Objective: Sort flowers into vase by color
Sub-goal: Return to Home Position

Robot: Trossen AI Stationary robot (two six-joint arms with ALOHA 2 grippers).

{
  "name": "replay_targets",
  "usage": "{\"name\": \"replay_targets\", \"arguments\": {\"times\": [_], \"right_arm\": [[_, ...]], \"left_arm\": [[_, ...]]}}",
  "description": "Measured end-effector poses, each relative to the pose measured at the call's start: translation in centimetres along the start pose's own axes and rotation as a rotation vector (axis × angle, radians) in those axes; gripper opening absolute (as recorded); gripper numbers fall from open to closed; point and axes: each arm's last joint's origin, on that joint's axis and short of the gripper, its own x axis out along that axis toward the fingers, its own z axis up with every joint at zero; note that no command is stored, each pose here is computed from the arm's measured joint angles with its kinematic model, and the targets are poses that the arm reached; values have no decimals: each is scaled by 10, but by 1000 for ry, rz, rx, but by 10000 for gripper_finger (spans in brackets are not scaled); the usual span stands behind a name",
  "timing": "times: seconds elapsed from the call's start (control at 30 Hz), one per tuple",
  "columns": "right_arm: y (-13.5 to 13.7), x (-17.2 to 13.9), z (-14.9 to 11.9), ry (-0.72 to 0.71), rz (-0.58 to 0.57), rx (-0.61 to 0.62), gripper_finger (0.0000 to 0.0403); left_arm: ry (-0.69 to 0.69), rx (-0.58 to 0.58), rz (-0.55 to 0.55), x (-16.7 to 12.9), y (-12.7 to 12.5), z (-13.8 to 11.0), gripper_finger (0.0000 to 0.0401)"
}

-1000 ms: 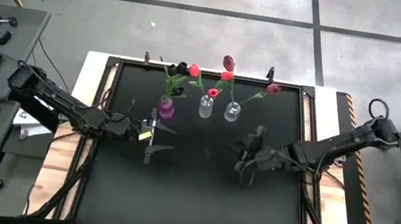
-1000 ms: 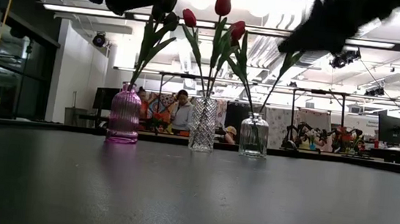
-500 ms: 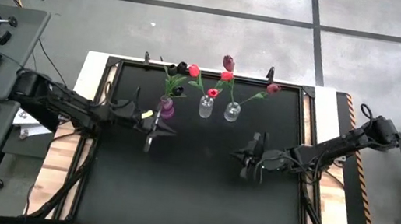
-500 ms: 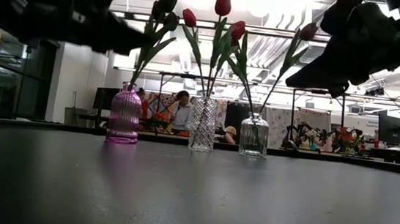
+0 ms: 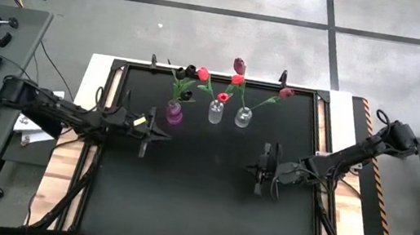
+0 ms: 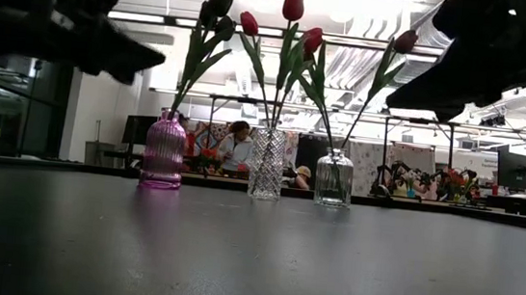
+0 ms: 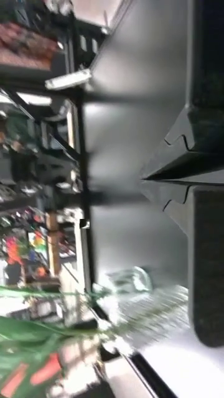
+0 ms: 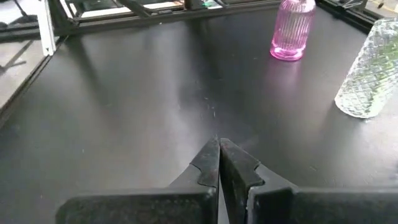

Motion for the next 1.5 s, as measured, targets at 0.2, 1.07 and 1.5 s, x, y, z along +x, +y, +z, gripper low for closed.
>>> {"name": "replay_targets", "arguments": {"times": [0.2,1.07,1.5], "right_arm": [[5,-5,-3,0,-31,-30,0],[-48,-58,4,-452,96,-111,0],[-82,-89,-7,-400,87,16,0]], "left_arm": [[20,-16,55,-14,-6,-6,0],[64,-60,60,-20,-8,-7,0],[66,-60,61,-20,-8,-7,0]]}}
